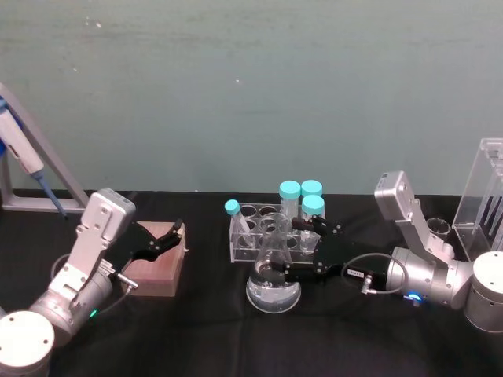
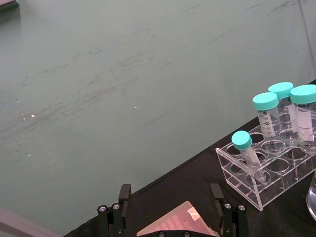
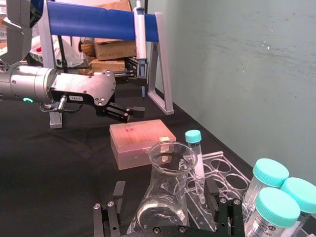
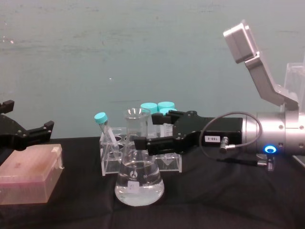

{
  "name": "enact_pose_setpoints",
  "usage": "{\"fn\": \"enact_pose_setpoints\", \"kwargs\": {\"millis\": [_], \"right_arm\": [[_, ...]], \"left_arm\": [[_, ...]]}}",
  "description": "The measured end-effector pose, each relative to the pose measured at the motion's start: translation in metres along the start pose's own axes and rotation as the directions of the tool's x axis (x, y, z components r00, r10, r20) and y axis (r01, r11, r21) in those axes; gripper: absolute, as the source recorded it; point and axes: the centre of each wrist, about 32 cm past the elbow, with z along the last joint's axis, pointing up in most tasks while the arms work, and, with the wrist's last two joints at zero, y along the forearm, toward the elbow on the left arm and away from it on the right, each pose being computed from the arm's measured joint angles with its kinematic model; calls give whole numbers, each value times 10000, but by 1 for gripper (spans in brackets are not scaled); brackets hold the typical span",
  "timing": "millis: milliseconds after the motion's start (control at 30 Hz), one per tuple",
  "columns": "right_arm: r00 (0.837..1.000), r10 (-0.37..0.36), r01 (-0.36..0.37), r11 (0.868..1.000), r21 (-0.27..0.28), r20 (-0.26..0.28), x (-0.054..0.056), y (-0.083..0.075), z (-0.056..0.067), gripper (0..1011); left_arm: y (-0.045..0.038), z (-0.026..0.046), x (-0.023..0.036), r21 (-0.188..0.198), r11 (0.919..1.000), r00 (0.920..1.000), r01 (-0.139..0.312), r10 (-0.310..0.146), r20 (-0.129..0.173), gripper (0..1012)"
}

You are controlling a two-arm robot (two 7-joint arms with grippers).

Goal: Place the experimental apparatus aside using one hand.

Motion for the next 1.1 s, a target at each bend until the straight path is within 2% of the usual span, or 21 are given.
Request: {"fn": "enact_pose_setpoints", "kwargs": {"millis": [1100], "right_arm": [[9999,132,-132,9999,-5,38,-2,162,18,1000]], "left_arm": [[0,0,0,0,10000,10000,0,0,1,1000]]}}
